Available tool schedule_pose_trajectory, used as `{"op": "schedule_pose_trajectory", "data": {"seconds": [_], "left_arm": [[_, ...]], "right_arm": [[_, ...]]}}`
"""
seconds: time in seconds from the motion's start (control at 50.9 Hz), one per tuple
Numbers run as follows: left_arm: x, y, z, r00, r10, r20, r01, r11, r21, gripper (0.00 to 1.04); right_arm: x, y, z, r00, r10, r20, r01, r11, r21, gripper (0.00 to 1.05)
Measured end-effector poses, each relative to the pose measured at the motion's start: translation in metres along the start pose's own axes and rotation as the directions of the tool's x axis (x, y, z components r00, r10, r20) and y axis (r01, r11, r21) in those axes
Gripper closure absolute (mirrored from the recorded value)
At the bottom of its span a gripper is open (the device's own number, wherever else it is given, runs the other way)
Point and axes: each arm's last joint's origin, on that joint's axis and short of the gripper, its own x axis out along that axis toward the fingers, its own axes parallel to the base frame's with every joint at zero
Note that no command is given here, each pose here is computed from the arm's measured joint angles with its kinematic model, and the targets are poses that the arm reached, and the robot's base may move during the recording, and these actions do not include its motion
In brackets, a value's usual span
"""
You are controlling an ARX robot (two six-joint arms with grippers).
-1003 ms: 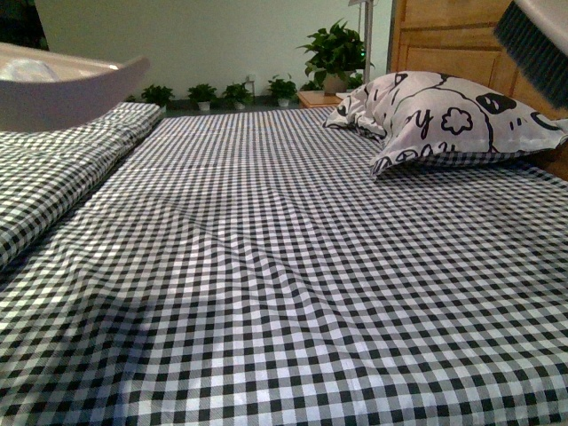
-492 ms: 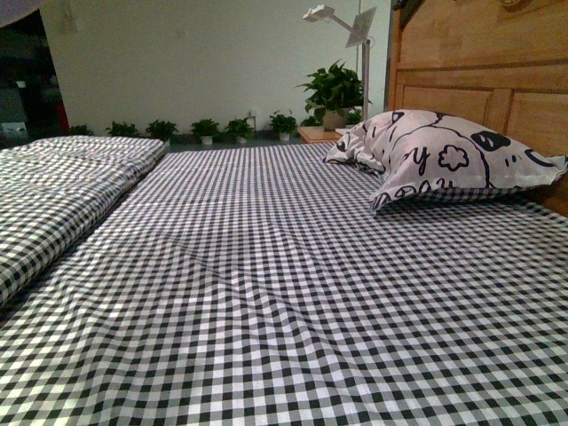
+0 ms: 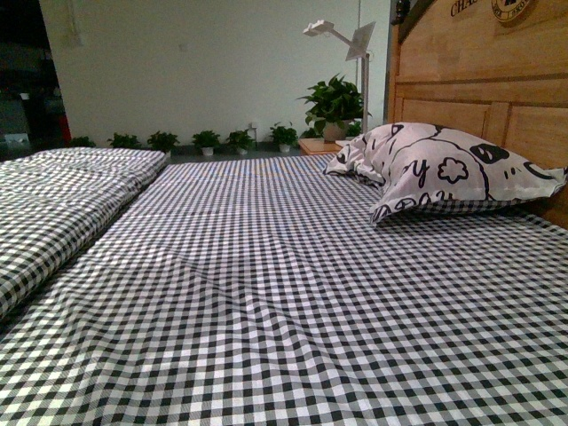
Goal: Clean up trash
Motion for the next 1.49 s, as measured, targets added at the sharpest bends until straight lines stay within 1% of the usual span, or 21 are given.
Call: {"op": "schedule_pose_trajectory", "data": {"seconds": [0.197, 0.511, 1.494], "left_arm": [[-0.003, -0.001, -0.008, 1.000, -0.004, -0.011, 0.003, 1.000, -0.020, 0.79], [-0.004, 0.001, -0.008, 1.000, -0.012, -0.005, 0.012, 0.998, -0.054, 0.79], [-0.004, 0.001, -0.008, 1.000, -0.011, -0.005, 0.011, 0.998, -0.056, 0.79]], "right_arm": [[-0.006, 0.003, 0.003, 1.000, 0.006, 0.017, -0.006, 1.000, 0.004, 0.85], [-0.011, 0.008, 0.002, 1.000, 0.012, 0.016, -0.012, 1.000, 0.002, 0.85], [-0.011, 0.008, 0.002, 1.000, 0.008, 0.016, -0.008, 1.000, 0.002, 0.85]]}}
